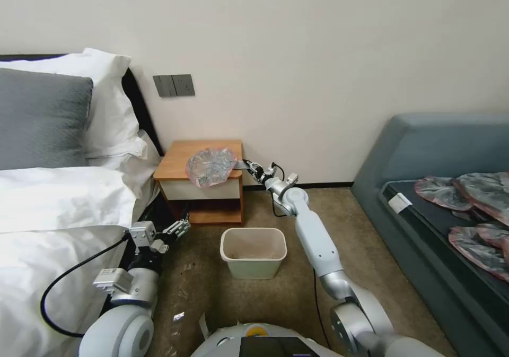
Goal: Pick up the garbage bag from the table and place it over the trash can.
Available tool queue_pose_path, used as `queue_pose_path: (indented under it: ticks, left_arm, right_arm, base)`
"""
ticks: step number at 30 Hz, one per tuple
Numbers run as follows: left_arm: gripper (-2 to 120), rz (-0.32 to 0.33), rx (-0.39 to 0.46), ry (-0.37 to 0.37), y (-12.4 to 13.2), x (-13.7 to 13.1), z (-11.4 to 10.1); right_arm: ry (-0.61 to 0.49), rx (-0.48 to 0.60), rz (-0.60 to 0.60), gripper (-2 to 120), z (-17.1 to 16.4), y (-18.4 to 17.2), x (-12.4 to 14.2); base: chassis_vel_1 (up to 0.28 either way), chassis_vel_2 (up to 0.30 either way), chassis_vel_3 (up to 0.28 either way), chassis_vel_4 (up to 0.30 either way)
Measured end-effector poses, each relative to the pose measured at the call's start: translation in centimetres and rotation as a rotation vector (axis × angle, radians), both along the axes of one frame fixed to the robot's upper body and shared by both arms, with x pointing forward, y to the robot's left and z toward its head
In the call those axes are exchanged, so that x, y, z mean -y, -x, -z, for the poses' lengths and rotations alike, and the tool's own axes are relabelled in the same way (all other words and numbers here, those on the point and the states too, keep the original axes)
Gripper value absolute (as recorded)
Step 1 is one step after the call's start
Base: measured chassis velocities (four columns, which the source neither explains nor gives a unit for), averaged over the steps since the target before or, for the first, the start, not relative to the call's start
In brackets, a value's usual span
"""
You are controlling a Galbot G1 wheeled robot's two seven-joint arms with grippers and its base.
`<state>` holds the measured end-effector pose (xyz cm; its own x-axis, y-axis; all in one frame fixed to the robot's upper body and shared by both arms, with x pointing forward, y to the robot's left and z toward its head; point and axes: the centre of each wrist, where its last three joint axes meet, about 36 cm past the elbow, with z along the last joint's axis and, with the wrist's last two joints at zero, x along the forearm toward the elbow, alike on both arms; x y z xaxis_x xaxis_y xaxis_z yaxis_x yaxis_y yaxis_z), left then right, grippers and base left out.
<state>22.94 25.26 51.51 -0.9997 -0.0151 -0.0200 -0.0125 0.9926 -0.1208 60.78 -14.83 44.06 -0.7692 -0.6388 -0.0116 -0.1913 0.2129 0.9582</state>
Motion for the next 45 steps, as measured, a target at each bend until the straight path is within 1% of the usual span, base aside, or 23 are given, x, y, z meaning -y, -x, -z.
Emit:
queue_pose_path:
  ticks: [1,2,3,5,8,9,10,16,18,19,22,23,25,26,28,29,30,33,34,36,40,43,45]
  left_arm:
    - [100,0.0,0.0,0.0,0.0,0.0,0.0]
    - [100,-0.001,0.001,0.0,0.0,0.0,0.0]
    - [100,-0.001,0.001,0.0,0.0,0.0,0.0]
    - [100,0.0,0.001,0.0,0.0,0.0,0.0]
    - [100,0.0,0.001,-0.001,0.0,0.0,0.0]
    - [100,0.0,0.001,-0.001,0.0,0.0,0.0]
    - [100,0.0,0.001,-0.001,0.0,0.1,0.0]
    - [100,-0.001,0.005,-0.008,0.1,0.1,0.1]
    - [100,0.0,0.004,-0.01,0.1,0.2,0.1]
    - [100,0.0,0.004,-0.01,0.1,0.2,0.1]
    - [100,0.002,0.009,-0.022,0.1,0.1,0.1]
    - [100,0.002,0.009,-0.022,0.1,0.1,0.1]
    - [100,0.003,0.013,-0.027,0.1,0.1,0.1]
    - [100,0.003,0.013,-0.027,0.1,0.1,0.1]
    - [100,0.002,0.014,-0.028,0.2,0.1,0.1]
    - [100,0.003,0.014,-0.029,0.2,0.1,0.1]
    - [100,0.003,0.014,-0.029,0.2,0.1,0.1]
    - [100,0.004,0.017,-0.031,0.1,0.1,0.1]
    - [100,0.004,0.017,-0.031,0.1,0.1,0.1]
    - [100,0.004,0.022,-0.033,0.1,0.1,0.1]
    - [100,-0.001,0.047,-0.06,0.1,0.1,0.1]
    - [100,-0.002,0.059,-0.069,0.0,0.1,0.1]
    - [100,-0.002,0.061,-0.07,0.0,0.2,0.1]
  right_arm:
    - [0.001,0.002,0.001,31,-0.1,0.0,-0.1]
    - [0.001,0.006,0.002,29,-0.2,0.0,-0.1]
    - [0.001,0.008,0.003,22,-0.2,0.1,-0.1]
    - [0.001,0.011,0.004,20,-0.3,0.1,-0.1]
    - [0.003,0.016,0.014,5,-0.6,0.2,-0.4]
    - [0.003,0.016,0.014,5,-0.6,0.2,-0.4]
    - [0.004,0.017,0.016,0,-0.7,0.3,-0.5]
    - [0.013,0.028,0.023,0,-1.3,1.7,-0.7]
    - [0.015,0.032,0.038,0,-1.7,3.3,-0.7]
    - [0.015,0.032,0.038,0,-1.7,3.3,-0.7]
    - [-0.001,0.012,0.059,0,-2.2,6.6,-0.5]
    - [-0.001,0.012,0.059,0,-2.2,6.6,-0.5]
    - [-0.017,-0.021,0.056,0,-2.5,9.8,-0.6]
    - [-0.017,-0.021,0.056,0,-2.5,9.8,-0.6]
    - [-0.016,-0.041,0.051,0,-2.7,12.2,-0.7]
    - [-0.015,-0.042,0.046,0,-3.0,13.3,-0.8]
    - [-0.015,-0.042,0.046,0,-3.0,13.3,-0.8]
    - [-0.011,-0.038,0.029,0,-3.8,16.5,-1.0]
    - [-0.011,-0.038,0.029,0,-3.8,16.5,-1.0]
    - [0.006,-0.021,0.015,0,-4.0,18.6,-1.2]
    - [0.022,-0.017,-0.002,0,-4.0,21.4,-1.6]
    - [0.052,-0.042,-0.003,0,-3.0,24.2,-1.8]
    - [0.062,-0.057,0.002,0,-2.6,25.1,-1.8]
  base:
    - [0.0,0.0,0.0,0.0]
    - [0.0,0.0,0.0,0.0]
    - [0.0,0.0,0.0,0.0]
    - [0.0,0.0,0.0,0.0]
    - [0.0,0.0,0.0,0.0]
    - [0.0,0.0,0.0,0.0]
    - [0.0,0.0,0.0,0.0]
    - [0.0,0.0,0.0,0.0]
    - [0.0,0.0,0.0,0.0]
    - [0.0,0.0,0.0,0.0]
    - [0.0,0.0,0.0,0.0]
    - [0.0,0.0,0.0,0.0]
    - [0.0,0.0,0.0,0.0]
    - [0.0,0.0,0.0,0.0]
    - [0.0,0.0,0.0,0.0]
    - [0.0,0.0,0.0,0.0]
    - [0.0,0.0,0.0,0.0]
    - [0.0,0.0,0.0,0.0]
    - [0.0,0.0,0.0,0.0]
    - [0.0,0.0,0.0,0.0]
    - [0.0,0.0,0.0,0.0]
    - [0.0,0.0,0.0,0.0]
    - [0.0,0.0,0.0,0.0]
